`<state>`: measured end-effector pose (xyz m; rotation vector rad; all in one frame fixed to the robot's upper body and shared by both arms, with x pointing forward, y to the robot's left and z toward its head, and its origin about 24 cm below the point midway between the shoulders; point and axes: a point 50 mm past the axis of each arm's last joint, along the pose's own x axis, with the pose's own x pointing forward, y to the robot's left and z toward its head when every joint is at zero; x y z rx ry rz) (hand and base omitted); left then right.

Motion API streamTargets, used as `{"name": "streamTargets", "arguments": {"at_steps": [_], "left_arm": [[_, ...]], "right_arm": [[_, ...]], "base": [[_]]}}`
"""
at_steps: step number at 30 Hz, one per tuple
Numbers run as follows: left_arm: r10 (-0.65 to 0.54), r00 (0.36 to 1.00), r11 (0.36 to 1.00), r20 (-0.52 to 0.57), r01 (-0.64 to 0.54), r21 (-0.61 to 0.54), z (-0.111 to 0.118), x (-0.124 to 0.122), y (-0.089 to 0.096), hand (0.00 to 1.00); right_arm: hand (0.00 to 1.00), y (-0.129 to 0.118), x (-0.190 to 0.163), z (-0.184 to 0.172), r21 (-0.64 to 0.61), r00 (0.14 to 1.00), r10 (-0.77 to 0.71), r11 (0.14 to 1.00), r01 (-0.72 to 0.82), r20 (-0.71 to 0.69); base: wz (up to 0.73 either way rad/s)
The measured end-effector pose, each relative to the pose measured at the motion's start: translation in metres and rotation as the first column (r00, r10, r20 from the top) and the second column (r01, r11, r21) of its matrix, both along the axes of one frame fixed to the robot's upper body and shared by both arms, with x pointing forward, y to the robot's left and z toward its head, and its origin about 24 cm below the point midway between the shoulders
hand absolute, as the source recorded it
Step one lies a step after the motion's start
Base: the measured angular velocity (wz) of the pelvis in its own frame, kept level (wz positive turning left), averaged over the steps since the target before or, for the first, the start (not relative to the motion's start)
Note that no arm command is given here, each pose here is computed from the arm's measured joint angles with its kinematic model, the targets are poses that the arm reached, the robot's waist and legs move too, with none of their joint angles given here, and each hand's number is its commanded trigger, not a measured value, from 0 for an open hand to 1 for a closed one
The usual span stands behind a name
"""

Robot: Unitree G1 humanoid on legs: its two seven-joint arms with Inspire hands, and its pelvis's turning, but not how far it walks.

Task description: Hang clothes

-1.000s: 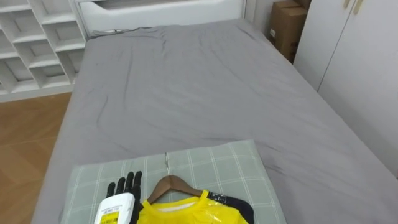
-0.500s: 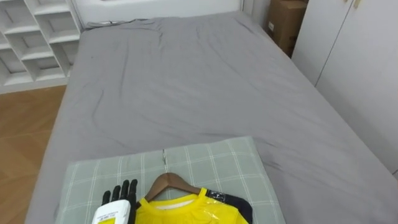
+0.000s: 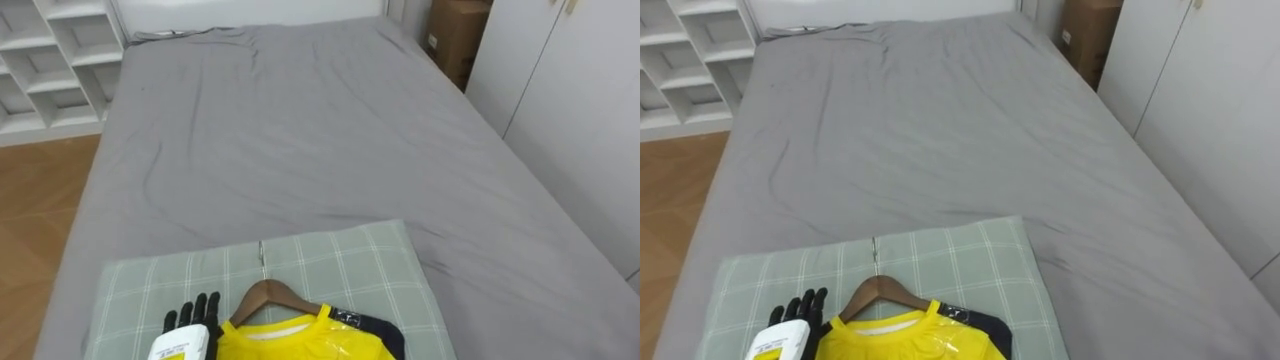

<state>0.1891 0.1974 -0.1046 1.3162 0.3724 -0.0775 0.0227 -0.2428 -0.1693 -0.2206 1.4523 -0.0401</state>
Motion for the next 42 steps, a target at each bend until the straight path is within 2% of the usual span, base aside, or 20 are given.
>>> {"name": "streamTargets", "arguments": {"at_steps": [10, 19, 30, 42], "left_arm": [[0.024, 0.999, 0.999, -0.027, -0.025, -0.035, -0.002, -0.001, -0.001, 0.0], [0.019, 0.995, 0.999, -0.101, -0.023, -0.038, -0.007, -0.002, 0.0, 0.0], [0.008, 0.991, 0.999, -0.135, -0.014, -0.045, -0.007, 0.007, -0.004, 0.0], [0.06, 0.978, 0.991, -0.199, -0.081, -0.103, -0.014, 0.001, -0.004, 0.0]], "right_arm": [[0.0, 0.0, -0.002, 0.0, -0.009, 1.0, -0.002, 1.0, 0.002, -0.006], [0.0, 0.0, -0.003, 0.0, -0.008, 1.0, 0.0, 1.0, 0.0, -0.011], [0.0, 0.003, -0.003, -0.001, 0.007, 0.999, 0.04, 0.999, -0.04, -0.023], [0.0, 0.003, -0.004, -0.001, 0.005, 0.999, 0.041, 0.999, -0.041, -0.031]], "base": [[0.0], [0.0], [0.0], [0.0]]}}
